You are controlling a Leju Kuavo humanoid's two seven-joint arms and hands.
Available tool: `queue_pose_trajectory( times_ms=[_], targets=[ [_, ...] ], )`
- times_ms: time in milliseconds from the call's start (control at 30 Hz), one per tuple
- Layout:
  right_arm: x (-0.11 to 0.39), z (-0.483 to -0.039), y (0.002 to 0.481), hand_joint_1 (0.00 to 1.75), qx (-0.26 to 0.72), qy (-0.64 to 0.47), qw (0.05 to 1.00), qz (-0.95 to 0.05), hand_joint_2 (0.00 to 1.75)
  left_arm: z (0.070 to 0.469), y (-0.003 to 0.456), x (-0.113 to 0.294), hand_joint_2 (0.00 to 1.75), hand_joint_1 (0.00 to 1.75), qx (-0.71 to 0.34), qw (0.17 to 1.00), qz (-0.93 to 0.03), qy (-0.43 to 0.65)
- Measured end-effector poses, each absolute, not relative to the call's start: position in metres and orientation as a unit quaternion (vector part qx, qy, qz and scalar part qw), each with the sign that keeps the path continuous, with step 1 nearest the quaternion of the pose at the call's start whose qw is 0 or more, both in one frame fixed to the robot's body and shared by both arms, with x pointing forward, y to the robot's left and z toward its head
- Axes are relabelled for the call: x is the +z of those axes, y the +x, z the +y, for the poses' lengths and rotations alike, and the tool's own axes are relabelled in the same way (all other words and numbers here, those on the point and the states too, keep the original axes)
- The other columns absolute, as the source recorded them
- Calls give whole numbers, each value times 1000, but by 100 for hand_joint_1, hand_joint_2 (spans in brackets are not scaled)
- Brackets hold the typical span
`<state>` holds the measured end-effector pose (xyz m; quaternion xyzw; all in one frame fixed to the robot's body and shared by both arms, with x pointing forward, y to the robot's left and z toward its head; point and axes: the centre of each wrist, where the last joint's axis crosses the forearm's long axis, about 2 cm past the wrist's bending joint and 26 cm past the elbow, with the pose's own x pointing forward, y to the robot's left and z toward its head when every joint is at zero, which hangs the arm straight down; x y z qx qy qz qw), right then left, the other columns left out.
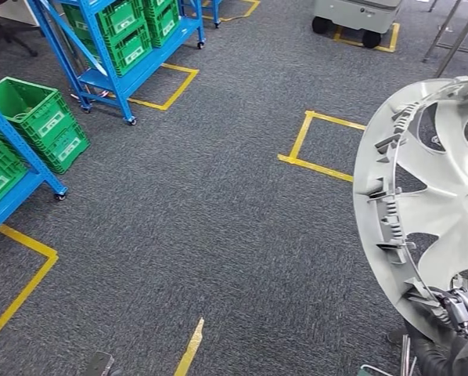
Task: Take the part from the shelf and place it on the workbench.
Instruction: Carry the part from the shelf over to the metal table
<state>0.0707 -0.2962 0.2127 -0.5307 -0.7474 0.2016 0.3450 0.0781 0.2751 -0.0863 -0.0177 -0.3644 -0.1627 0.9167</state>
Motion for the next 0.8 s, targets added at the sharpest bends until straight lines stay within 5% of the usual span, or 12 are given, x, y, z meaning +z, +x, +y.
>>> queue_pose_trajectory(
  times_ms=[800],
  targets=[
    [217, -300, 69, 175, 192, -552, 344, -735, 175, 272, 75, -84, 175, 0, -160, 921, -355, -8]
  ],
)
